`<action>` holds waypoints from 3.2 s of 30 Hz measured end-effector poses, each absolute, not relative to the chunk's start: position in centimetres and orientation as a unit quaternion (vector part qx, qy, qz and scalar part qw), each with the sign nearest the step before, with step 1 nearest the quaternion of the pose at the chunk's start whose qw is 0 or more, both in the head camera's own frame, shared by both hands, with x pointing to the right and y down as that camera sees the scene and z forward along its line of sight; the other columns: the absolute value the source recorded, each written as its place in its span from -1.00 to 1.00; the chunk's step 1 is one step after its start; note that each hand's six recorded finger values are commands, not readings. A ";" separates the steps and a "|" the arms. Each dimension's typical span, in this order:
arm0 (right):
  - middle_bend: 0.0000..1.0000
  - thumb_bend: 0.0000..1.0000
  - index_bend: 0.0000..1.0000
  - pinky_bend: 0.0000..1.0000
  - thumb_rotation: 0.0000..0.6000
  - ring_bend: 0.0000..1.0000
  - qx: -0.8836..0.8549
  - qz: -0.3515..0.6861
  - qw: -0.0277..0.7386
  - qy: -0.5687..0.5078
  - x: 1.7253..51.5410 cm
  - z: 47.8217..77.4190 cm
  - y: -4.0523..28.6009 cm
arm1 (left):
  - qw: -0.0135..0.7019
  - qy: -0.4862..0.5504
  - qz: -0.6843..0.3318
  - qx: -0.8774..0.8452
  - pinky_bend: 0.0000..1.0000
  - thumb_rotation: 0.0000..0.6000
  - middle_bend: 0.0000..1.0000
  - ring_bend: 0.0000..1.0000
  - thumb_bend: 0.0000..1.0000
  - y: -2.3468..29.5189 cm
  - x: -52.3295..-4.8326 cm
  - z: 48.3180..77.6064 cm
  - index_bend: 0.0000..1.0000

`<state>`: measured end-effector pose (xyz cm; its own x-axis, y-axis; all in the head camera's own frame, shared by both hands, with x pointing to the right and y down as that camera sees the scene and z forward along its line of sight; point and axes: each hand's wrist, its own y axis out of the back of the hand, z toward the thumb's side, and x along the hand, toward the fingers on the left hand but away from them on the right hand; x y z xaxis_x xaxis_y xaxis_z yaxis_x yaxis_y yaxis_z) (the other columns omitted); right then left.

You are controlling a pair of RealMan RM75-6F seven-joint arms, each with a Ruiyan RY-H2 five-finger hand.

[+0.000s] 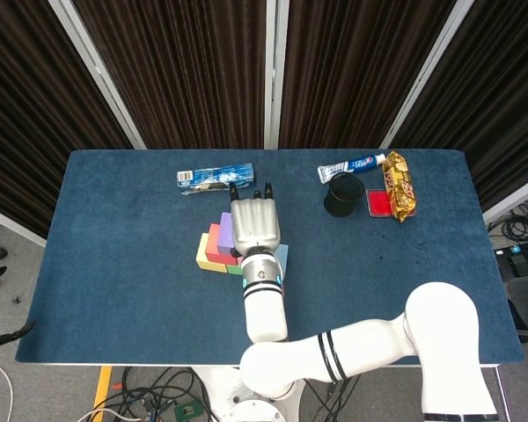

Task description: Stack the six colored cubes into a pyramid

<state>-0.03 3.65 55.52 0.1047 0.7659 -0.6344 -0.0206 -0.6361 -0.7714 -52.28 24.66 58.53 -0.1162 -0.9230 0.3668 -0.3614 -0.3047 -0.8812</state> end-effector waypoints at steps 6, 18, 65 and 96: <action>0.50 -0.88 -1.00 -1.00 1.00 -0.61 -0.669 0.609 0.321 -0.279 0.0 55.4 3.6 | 0.260 0.526 -0.525 -0.616 -0.73 1.00 -0.78 -1.00 -1.00 24.7 -52.1 58.5 -0.76; 0.50 -0.87 -1.00 -1.00 1.00 -0.61 -0.670 0.612 0.316 -0.275 -0.1 55.6 3.7 | 0.255 0.527 -0.525 -0.618 -0.73 1.00 -0.78 -1.00 -1.00 24.8 -52.3 58.4 -0.76; -0.28 -0.96 -1.00 -1.00 1.00 -0.80 -0.685 0.620 0.286 -0.255 -0.6 57.0 3.5 | 0.244 0.530 -0.527 -0.618 -0.73 1.00 -0.78 -1.00 -1.00 24.9 -52.9 58.9 -0.76; -0.87 -1.00 -1.00 -1.00 1.00 -1.00 -0.705 0.614 0.272 -0.226 0.9 55.5 3.3 | 0.251 0.522 -0.532 -0.617 -0.73 1.00 -0.78 -1.00 -1.00 24.5 -52.4 58.6 -0.75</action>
